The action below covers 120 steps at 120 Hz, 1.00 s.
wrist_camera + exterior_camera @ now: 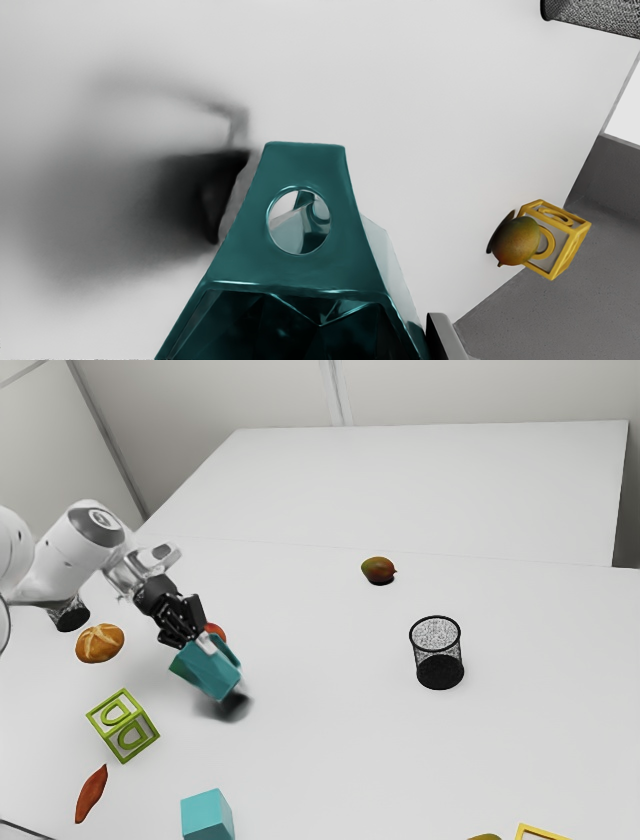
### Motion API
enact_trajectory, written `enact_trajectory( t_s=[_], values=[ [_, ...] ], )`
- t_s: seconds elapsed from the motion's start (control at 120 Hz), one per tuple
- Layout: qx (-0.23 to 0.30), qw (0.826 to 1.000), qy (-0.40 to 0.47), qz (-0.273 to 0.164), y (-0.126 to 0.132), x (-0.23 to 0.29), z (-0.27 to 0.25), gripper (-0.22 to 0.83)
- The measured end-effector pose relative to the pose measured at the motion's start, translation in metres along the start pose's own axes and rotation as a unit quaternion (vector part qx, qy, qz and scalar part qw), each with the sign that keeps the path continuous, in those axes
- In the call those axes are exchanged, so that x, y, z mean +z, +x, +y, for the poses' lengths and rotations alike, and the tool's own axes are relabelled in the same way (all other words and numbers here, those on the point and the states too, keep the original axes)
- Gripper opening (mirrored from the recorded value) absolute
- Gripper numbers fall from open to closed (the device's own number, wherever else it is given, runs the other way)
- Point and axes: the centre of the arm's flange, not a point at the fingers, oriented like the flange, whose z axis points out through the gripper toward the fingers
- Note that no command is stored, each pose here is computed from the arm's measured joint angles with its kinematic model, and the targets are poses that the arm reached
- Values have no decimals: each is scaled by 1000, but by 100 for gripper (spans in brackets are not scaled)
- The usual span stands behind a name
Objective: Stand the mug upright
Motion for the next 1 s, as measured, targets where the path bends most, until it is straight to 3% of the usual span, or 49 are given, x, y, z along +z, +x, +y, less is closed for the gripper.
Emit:
enact_trajectory(
  t_s=[0.108,0.242,0.525,0.658,0.792,1.0],
  values=[
    [48,995,85,21,-6,-11,44,-16],
    [97,975,198,34,-7,-7,78,-16],
    [206,895,396,4,6,53,127,-17],
    [235,869,435,7,13,72,137,-17],
    [232,862,450,24,17,71,129,-16],
    [206,870,447,39,24,71,116,-16]
  ],
)
